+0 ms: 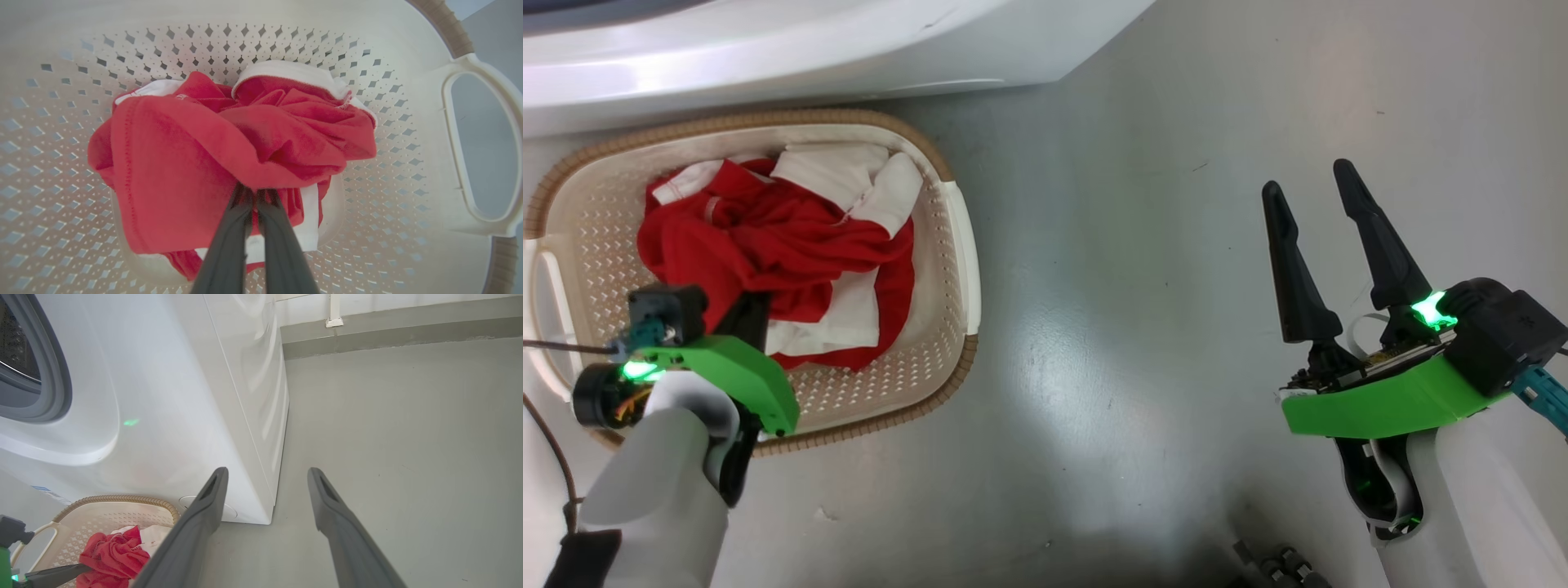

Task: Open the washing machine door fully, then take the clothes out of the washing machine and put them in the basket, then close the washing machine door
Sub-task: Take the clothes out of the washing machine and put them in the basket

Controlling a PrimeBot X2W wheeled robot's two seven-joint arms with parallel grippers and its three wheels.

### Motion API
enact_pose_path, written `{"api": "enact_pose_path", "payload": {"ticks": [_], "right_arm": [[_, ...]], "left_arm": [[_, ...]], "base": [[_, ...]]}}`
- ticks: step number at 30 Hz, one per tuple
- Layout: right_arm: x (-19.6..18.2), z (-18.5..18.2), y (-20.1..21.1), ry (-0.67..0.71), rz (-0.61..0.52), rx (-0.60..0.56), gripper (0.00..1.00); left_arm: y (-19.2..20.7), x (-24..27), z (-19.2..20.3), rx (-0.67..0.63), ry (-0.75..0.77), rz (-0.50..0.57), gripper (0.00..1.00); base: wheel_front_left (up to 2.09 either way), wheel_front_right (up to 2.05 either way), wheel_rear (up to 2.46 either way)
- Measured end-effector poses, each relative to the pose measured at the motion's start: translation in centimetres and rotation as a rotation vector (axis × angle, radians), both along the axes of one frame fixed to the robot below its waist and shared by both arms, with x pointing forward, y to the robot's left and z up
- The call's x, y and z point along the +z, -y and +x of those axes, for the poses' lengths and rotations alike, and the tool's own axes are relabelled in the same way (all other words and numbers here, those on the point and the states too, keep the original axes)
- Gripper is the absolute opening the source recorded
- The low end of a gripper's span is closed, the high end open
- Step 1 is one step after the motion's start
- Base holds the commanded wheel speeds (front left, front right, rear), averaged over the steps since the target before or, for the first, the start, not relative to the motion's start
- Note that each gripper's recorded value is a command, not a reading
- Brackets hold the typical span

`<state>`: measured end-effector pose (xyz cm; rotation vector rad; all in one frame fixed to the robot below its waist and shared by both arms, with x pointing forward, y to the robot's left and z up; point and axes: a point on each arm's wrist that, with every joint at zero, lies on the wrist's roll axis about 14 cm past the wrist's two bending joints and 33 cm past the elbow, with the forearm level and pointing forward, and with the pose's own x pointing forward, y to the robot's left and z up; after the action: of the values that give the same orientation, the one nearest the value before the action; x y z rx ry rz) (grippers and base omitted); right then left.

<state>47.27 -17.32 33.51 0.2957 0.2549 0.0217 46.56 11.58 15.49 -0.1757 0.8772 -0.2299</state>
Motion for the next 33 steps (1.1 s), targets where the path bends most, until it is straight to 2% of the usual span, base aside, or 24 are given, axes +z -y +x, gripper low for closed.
{"api": "enact_pose_path", "payload": {"ticks": [2, 3, 4, 6, 7, 8, 9, 18, 23, 33], "right_arm": [[0.0, 0.0, 0.1, 0.000, -0.002, -0.001, 1.00], [0.0, 0.0, 0.1, 0.001, -0.001, -0.001, 1.00], [0.1, 0.1, 0.1, 0.003, -0.001, -0.001, 1.00], [0.4, 0.3, 0.0, 0.012, -0.001, 0.000, 1.00], [0.5, 0.4, 0.0, 0.018, -0.001, 0.001, 1.00], [0.6, 0.4, 0.0, 0.020, 0.000, 0.000, 1.00], [0.8, 0.4, 0.0, 0.023, 0.000, 0.001, 1.00], [2.5, 0.7, -0.4, 0.063, 0.009, 0.007, 1.00], [4.1, 0.7, -0.5, 0.094, 0.012, 0.008, 1.00], [7.1, -1.6, -0.3, 0.126, 0.012, -0.004, 1.00]], "left_arm": [[-0.1, 0.0, 0.4, 0.002, 0.004, -0.002, 0.00], [-0.2, 0.1, 0.5, 0.007, 0.007, -0.003, 0.05], [-0.3, 0.2, 0.6, 0.009, 0.008, -0.002, 0.25], [-0.5, 0.3, 0.7, 0.009, 0.010, 0.000, 0.46], [-0.5, 0.5, 0.7, 0.013, 0.011, -0.003, 0.72], [-0.5, 0.6, 0.7, 0.014, 0.013, -0.005, 0.91], [-0.5, 0.8, 0.8, 0.014, 0.015, -0.006, 1.00], [-0.9, 3.6, 1.8, 0.041, 0.079, -0.021, 1.00], [-1.8, 5.4, 1.1, 0.081, 0.105, -0.027, 1.00], [-3.8, 11.4, 0.8, 0.162, 0.252, -0.036, 1.00]], "base": [[0.00, 0.00, 0.00], [0.00, 0.00, 0.00], [0.00, 0.00, 0.00], [0.00, 0.00, 0.00], [0.00, 0.00, 0.00], [0.00, 0.00, 0.00], [0.00, 0.00, 0.00], [0.00, 0.00, 0.00], [0.00, 0.00, 0.00], [0.00, 0.00, 0.00]]}}
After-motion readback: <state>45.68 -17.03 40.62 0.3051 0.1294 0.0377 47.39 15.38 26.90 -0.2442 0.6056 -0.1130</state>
